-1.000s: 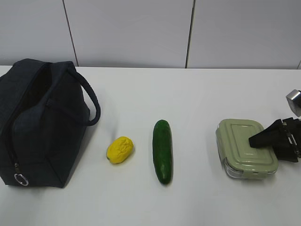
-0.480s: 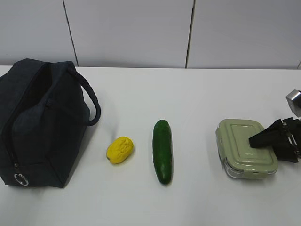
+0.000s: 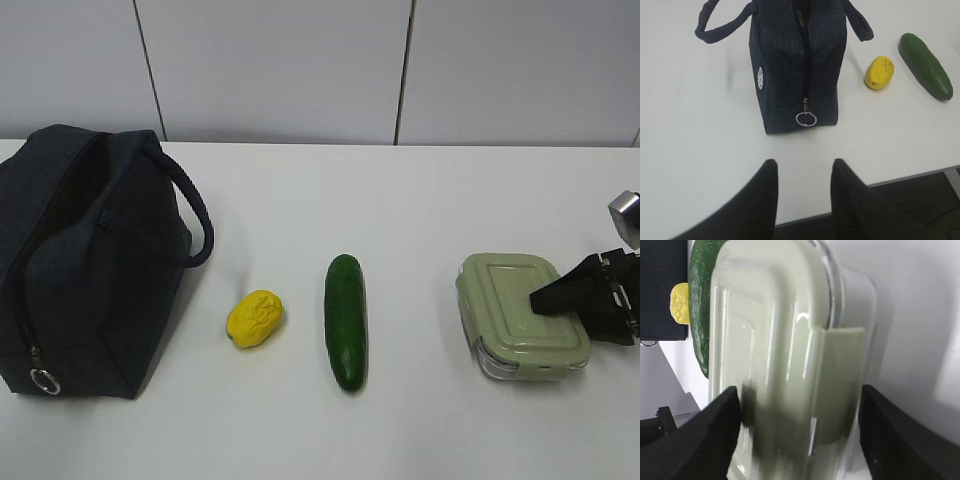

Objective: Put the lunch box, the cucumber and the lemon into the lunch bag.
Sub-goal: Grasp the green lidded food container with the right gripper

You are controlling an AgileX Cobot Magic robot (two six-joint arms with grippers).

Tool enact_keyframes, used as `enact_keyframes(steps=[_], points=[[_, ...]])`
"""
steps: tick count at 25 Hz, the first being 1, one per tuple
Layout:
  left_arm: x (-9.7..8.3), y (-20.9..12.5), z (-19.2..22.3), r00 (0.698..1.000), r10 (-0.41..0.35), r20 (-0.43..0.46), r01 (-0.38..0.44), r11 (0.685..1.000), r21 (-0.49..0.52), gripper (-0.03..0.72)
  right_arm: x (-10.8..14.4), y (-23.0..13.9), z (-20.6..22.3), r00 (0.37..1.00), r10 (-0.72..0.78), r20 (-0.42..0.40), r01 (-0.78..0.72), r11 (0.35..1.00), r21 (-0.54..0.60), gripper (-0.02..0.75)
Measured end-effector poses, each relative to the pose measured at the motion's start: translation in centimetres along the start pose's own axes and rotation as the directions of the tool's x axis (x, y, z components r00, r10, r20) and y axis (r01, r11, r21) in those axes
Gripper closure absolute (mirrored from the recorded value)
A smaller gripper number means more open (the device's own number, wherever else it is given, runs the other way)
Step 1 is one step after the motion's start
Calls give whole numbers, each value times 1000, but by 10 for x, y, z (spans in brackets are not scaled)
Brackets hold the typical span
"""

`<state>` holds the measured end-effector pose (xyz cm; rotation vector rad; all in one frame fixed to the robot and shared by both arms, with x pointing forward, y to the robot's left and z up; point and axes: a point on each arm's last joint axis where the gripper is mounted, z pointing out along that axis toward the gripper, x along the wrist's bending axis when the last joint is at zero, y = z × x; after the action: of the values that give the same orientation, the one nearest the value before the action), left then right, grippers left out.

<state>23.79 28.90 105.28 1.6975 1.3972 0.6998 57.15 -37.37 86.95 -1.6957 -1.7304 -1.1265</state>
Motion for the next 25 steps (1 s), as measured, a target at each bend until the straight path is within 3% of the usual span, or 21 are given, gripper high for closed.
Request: enact_keyframes(steps=[6, 25], points=[[0, 0, 0, 1000, 0, 0, 0, 1000, 0, 449, 0, 0, 0, 1000, 0, -2, 0, 1000, 1, 204], [0, 0, 0, 1000, 1, -2, -1, 1000, 0, 449, 2, -1, 0, 1000, 1, -17, -1, 1000, 6, 314]])
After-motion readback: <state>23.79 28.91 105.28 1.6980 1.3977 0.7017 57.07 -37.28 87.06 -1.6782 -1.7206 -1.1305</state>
